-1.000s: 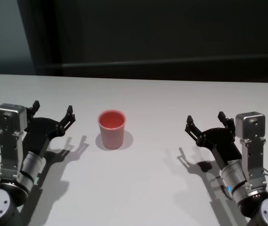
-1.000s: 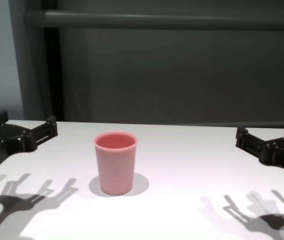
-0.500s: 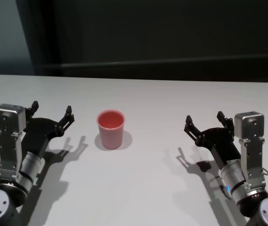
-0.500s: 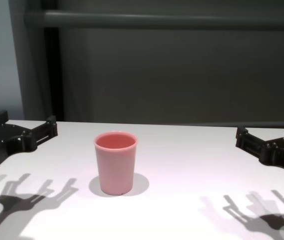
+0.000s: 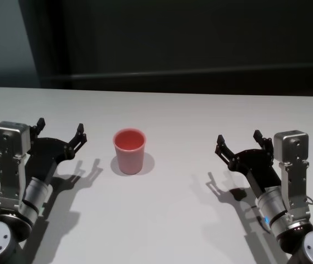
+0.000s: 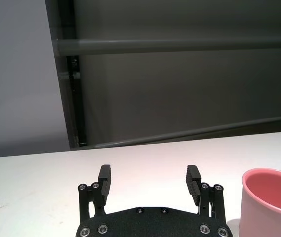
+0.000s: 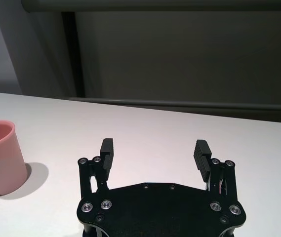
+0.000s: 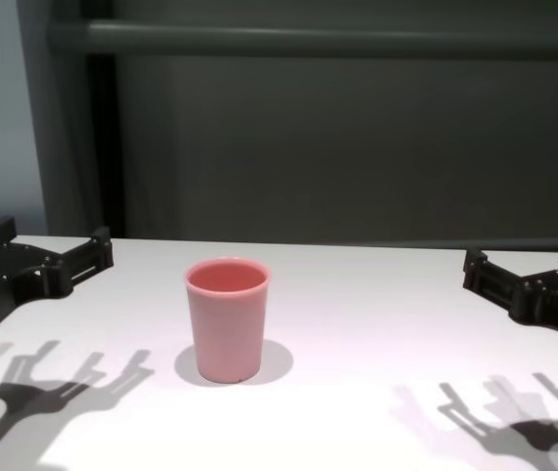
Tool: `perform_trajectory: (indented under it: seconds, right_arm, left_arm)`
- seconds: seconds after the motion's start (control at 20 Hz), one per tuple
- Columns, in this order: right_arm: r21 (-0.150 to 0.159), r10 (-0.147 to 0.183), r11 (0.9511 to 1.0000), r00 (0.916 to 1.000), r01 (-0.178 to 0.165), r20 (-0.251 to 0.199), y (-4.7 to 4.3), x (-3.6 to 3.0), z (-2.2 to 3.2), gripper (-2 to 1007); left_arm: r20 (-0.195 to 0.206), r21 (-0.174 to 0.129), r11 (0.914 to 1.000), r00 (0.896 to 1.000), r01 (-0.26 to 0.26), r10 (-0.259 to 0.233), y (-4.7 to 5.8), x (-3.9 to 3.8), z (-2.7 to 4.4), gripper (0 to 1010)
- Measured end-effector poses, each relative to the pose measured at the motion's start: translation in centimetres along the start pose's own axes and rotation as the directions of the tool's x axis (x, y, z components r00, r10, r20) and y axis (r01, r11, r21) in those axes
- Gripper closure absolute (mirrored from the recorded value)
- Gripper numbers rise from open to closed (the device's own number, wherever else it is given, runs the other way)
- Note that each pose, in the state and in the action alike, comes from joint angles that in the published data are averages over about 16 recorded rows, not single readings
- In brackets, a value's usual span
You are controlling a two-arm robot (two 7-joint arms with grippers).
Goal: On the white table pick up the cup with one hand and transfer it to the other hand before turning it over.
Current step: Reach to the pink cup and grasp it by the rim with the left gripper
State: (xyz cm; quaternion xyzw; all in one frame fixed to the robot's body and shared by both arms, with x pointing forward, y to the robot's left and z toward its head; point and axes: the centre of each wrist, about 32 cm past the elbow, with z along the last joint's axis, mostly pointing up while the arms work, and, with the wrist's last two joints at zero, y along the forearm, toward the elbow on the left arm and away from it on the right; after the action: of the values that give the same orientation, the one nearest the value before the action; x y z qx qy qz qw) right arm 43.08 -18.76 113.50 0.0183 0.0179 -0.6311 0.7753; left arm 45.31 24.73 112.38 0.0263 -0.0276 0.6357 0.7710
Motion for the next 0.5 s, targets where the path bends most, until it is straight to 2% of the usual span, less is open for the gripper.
perform_trajectory:
  seconds: [0.5]
  right_arm:
    - [0.0, 0.0, 1.0, 1.0, 0.0, 0.0, 0.0, 0.0, 0.0, 3]
  left_arm:
    - [0.0, 0.0, 1.0, 1.0, 0.0, 0.0, 0.0, 0.0, 0.0, 7]
